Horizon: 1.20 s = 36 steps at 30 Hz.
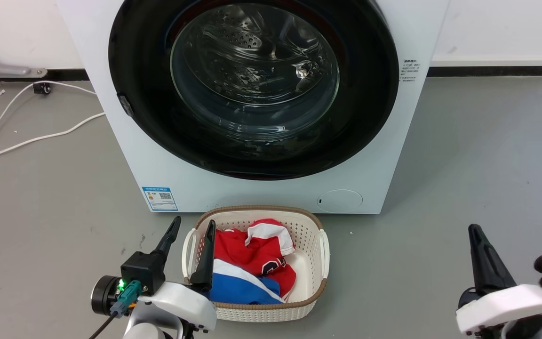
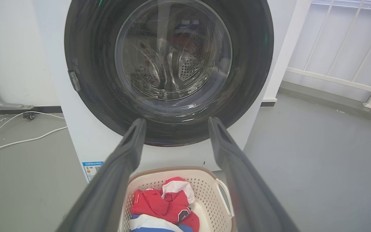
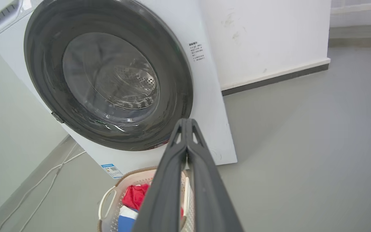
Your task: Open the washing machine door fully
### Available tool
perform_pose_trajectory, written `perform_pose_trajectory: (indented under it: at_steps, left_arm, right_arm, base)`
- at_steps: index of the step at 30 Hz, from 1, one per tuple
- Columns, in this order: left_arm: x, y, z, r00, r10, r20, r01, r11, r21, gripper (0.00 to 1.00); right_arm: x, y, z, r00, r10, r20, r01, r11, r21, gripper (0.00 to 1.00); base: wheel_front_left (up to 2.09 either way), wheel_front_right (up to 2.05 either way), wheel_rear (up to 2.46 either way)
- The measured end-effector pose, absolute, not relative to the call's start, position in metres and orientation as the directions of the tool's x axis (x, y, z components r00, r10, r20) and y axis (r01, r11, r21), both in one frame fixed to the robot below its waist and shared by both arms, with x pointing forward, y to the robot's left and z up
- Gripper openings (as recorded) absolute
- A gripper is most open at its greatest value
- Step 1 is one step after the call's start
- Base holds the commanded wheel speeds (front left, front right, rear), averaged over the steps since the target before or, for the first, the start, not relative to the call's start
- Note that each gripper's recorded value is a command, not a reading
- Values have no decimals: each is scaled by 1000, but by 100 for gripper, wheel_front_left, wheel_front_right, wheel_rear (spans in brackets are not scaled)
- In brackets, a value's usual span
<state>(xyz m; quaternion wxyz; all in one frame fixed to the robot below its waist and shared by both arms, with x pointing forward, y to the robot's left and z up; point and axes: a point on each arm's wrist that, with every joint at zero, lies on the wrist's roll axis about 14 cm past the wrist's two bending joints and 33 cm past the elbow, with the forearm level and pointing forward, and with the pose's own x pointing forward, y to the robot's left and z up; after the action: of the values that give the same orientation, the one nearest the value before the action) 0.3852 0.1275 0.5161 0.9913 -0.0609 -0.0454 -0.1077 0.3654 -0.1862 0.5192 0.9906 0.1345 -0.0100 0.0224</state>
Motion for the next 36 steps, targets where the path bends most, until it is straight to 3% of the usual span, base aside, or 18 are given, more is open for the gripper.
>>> perform_pose_trajectory:
  at_steps: [6,11,18,21,29,36]
  left_arm:
    - [386,128,517,973,-206,107,218,969,-115,100]
    - [388,126,516,972,-210,104,222,968,-119,100]
    - [394,125,515,972,-211,101,223,967,-124,100]
    - [401,125,516,972,-210,106,223,967,-126,100]
    - [425,123,515,971,-212,114,226,965,-133,100]
    - [450,113,504,966,-235,106,249,957,-146,100]
  right_arm:
    - [364,-193,518,1000,9,27,-24,771,637,0]
    - [368,-195,538,995,-9,95,-82,429,900,0]
    - [377,-222,554,987,-68,149,-146,47,988,0]
    - [388,-242,550,986,-96,135,-136,-12,991,0]
    - [441,-290,545,992,-95,78,-77,19,997,0]
    - [503,-294,538,1000,24,1,-3,66,998,0]
  base:
    - [0,0,0]
    - [0,0,0]
    - [0,0,0]
    - [0,0,0]
    - [0,0,0]
    - [0,0,0]
